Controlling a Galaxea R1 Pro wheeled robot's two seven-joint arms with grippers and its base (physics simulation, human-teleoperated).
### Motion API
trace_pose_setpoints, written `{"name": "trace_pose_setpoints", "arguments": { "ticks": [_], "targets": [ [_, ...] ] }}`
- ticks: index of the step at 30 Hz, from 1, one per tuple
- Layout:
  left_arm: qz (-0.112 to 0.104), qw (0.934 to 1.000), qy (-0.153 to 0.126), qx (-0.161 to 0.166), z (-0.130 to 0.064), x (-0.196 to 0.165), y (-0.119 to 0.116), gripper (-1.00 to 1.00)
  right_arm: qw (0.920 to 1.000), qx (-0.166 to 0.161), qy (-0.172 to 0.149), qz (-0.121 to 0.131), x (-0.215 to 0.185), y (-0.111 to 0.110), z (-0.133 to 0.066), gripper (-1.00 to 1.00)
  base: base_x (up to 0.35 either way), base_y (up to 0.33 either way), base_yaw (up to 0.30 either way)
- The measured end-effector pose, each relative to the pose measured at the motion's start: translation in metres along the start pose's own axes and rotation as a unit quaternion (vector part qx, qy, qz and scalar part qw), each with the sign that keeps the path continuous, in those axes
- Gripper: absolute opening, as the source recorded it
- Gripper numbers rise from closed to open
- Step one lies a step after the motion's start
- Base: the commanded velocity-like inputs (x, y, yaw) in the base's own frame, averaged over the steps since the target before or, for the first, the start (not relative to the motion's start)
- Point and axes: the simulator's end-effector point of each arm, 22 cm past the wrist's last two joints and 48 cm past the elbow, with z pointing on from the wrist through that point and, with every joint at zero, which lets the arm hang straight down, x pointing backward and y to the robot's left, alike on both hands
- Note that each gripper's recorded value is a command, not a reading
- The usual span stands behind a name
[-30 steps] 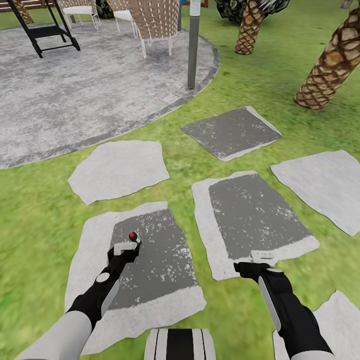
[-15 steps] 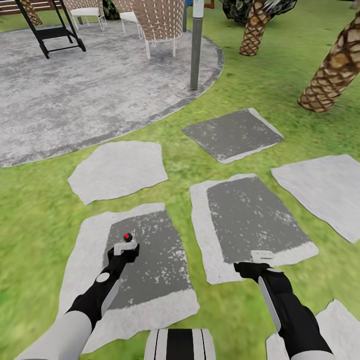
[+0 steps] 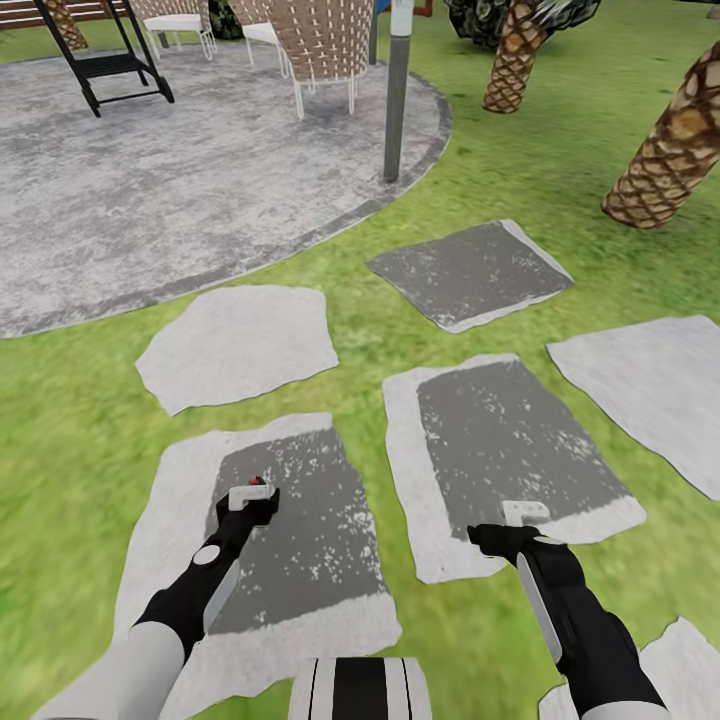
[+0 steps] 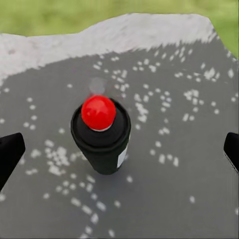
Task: In the garden, pick up the pesticide atomizer on the floor and spray pesticide onto both trees until each tree trunk is fully covered.
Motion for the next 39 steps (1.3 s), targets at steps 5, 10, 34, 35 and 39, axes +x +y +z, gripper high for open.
{"name": "trace_pose_setpoints", "arguments": {
  "ticks": [5, 10, 34, 35, 39],
  "targets": [
    [0.0, 1.0, 0.0, 0.0, 0.0, 0.0, 0.0, 1.0, 1.0, 0.0, 0.0, 0.0, 0.0, 0.0, 0.0, 1.0, 0.143, 0.0, 0.0],
    [0.0, 1.0, 0.0, 0.0, 0.0, 0.0, 0.0, 1.0, 1.0, 0.0, 0.0, 0.0, 0.0, 0.0, 0.0, 1.0, 0.019, 0.0, 0.016],
    [-0.002, 0.9997, 0.022, -0.002, 0.006, 0.029, 0.002, 1.0, 0.9997, 0.001, 0.023, -0.002, 0.021, 0.0, 0.016, 1.0, 0.0, 0.0, 0.023],
    [-0.002, 0.9997, 0.023, -0.002, 0.006, 0.03, 0.002, 1.0, 0.9997, 0.001, 0.023, -0.002, 0.021, 0.0, 0.016, 1.0, 0.0, 0.0, 0.0],
    [-0.002, 0.9997, 0.023, -0.003, 0.006, 0.03, 0.003, 1.0, 0.9997, 0.001, 0.023, -0.002, 0.021, 0.0, 0.016, 1.0, 0.0, 0.0, 0.0]
  ]
}}
